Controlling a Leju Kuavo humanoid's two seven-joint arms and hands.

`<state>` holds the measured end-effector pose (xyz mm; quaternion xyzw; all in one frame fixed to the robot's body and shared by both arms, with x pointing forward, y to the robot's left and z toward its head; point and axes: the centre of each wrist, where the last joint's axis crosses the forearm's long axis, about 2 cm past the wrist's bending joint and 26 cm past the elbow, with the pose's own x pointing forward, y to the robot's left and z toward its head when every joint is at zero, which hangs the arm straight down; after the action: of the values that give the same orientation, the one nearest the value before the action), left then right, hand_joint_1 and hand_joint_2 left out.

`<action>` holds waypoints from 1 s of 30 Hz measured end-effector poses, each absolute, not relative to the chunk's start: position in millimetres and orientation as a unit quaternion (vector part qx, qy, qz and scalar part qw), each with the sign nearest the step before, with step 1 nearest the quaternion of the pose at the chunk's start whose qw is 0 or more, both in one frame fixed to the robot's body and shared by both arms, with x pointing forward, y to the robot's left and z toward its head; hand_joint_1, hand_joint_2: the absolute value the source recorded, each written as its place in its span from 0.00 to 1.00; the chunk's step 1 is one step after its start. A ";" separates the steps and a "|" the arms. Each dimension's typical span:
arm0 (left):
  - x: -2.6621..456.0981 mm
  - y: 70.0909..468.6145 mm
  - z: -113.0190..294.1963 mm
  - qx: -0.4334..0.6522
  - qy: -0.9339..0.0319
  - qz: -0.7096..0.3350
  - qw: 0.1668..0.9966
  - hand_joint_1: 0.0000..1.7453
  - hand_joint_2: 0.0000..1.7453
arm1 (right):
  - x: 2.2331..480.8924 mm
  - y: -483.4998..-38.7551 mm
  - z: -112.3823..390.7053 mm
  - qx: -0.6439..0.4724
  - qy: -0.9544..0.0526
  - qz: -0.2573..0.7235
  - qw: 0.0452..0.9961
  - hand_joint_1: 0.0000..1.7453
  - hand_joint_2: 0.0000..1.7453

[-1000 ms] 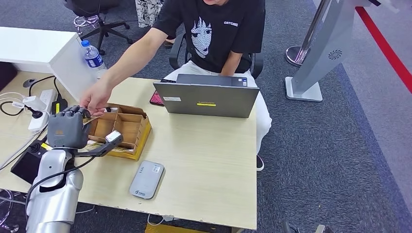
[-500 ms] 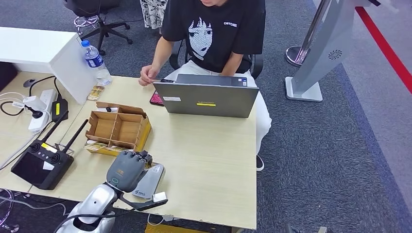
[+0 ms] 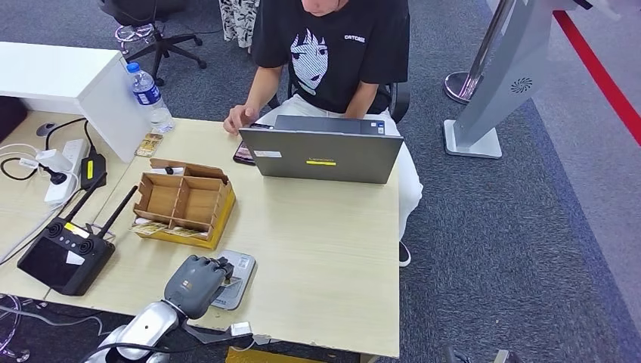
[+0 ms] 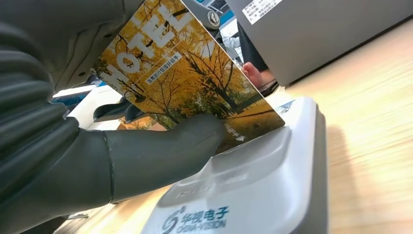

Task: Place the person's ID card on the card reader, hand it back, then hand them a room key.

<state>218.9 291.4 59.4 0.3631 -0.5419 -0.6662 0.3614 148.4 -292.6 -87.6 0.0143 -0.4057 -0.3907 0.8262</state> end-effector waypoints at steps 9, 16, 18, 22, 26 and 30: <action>246.5 252.4 82.7 0.413 -0.615 -0.584 0.333 1.00 1.00 | 144.3 -293.9 -88.9 0.010 -0.406 -0.399 0.822 0.00 1.00; 302.7 249.7 144.0 0.478 -0.641 -0.507 0.322 1.00 1.00 | 146.2 -294.0 -88.4 0.010 -0.400 -0.381 0.834 0.00 1.00; 321.2 257.6 162.8 0.495 -0.639 -0.488 0.329 1.00 1.00 | 149.1 -294.0 -87.4 0.010 -0.399 -0.375 0.836 0.00 1.00; 355.9 276.9 192.7 0.525 -0.622 -0.467 0.346 1.00 1.00 | 158.0 -293.7 -84.5 0.012 -0.398 -0.360 0.844 0.00 1.00; 384.6 297.6 208.2 0.549 -0.598 -0.452 0.369 1.00 1.00 | 167.9 -292.6 -81.1 0.014 -0.397 -0.345 0.850 0.00 1.00; 402.3 313.0 210.4 0.563 -0.574 -0.447 0.392 1.00 1.00 | 174.1 -291.2 -78.9 0.016 -0.397 -0.327 0.857 0.00 1.00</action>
<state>402.3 313.0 210.4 0.5633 -0.5736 -0.4470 0.3922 174.1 -291.2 -78.9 0.0156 -0.3971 -0.3270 0.8574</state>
